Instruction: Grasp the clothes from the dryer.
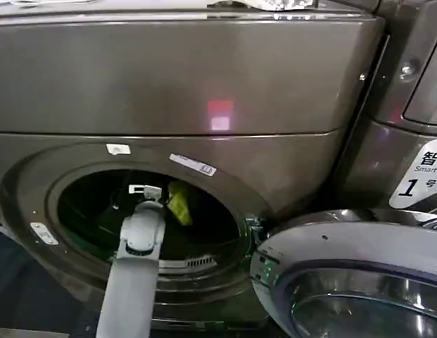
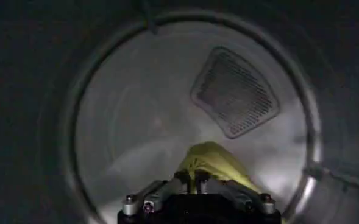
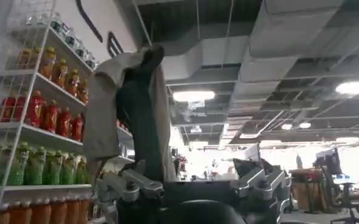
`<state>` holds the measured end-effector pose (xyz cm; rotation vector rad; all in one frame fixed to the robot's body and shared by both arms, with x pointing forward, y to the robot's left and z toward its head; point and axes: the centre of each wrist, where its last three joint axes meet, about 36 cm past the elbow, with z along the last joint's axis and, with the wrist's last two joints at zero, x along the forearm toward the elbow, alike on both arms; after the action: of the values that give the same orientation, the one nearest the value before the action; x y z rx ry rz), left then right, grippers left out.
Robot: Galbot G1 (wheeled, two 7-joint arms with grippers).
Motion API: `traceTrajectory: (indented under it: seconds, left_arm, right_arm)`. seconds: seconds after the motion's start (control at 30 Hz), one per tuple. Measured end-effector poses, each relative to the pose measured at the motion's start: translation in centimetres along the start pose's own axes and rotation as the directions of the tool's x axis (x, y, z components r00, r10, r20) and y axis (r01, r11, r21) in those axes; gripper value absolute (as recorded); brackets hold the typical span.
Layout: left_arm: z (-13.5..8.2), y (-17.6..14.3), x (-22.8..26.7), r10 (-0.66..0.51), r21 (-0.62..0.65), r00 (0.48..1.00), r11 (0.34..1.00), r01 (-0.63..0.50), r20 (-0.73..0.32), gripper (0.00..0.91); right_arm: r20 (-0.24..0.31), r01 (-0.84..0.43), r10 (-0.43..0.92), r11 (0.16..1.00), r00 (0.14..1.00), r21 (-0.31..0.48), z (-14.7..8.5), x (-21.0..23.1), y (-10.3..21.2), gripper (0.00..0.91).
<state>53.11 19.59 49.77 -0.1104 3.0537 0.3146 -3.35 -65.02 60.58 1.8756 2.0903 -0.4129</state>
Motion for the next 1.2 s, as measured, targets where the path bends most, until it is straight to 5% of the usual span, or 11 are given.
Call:
traceTrajectory:
  seconds: [1.2]
  left_arm:
    - [-0.33, -0.24, 0.86, -0.042, 0.061, 0.999, 0.997, 0.044, -0.021, 0.000]
  right_arm:
    - [-0.009, -0.013, 0.013, 1.000, 1.000, 0.008, -0.12, 0.55, -0.10, 0.907]
